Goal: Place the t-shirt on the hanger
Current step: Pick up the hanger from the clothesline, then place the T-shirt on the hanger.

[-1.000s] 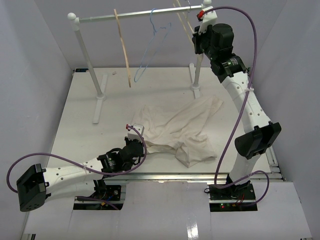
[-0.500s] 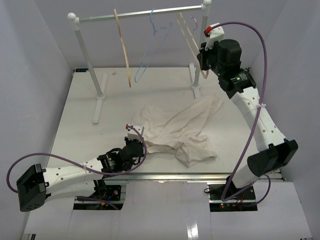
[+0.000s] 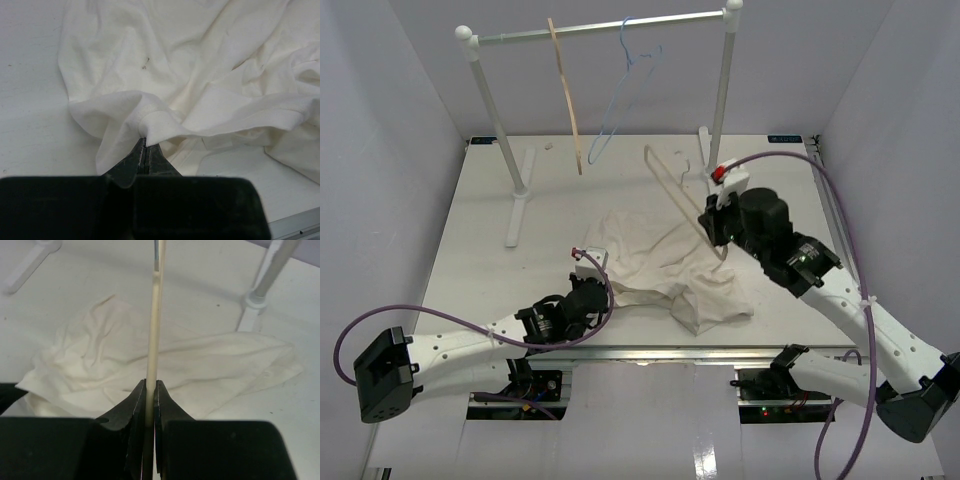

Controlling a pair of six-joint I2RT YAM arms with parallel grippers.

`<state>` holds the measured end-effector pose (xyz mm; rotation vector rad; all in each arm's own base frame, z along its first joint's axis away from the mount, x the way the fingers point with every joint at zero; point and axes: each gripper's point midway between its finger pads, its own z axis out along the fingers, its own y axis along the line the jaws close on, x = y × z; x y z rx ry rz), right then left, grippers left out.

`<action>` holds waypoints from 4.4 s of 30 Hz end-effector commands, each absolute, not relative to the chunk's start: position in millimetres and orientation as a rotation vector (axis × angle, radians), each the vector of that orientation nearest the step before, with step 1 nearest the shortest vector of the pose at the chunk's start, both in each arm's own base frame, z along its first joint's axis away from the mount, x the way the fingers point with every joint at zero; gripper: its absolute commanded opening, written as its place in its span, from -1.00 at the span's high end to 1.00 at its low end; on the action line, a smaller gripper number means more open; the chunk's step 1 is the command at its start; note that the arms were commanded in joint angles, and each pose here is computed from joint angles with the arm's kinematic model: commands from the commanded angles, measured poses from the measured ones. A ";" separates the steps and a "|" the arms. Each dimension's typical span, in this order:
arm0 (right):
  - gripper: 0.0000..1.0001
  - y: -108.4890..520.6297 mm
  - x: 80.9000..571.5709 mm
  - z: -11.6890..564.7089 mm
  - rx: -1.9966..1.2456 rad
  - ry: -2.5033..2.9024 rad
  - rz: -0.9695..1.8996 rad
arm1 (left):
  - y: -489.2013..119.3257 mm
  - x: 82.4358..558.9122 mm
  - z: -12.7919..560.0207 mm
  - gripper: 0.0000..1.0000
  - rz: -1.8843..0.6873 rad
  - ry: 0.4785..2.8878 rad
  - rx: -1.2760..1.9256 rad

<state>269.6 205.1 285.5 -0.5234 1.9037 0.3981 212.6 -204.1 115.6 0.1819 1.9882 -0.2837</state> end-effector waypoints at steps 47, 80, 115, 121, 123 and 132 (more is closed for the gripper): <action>0.84 198.4 90.6 209.4 -0.779 1.910 0.951 | -199.2 266.5 171.7 1.00 -0.312 2.135 -0.022; 0.85 225.1 100.6 200.7 -0.905 1.867 0.943 | -229.7 255.2 240.0 1.00 -0.544 2.070 0.118; 0.84 289.2 153.0 252.6 -0.788 1.432 0.900 | -282.2 217.4 317.7 0.39 -0.970 1.996 0.313; 0.84 274.5 158.2 250.6 -0.672 1.386 0.893 | -255.0 228.7 335.7 -0.64 -0.795 1.988 0.268; 0.84 271.1 154.9 257.8 -0.639 1.328 0.925 | -253.0 222.7 335.6 -0.67 -0.792 1.992 0.313; 0.84 271.4 140.6 274.6 -0.563 1.187 1.075 | -228.1 214.9 358.2 -0.51 -0.640 1.886 0.528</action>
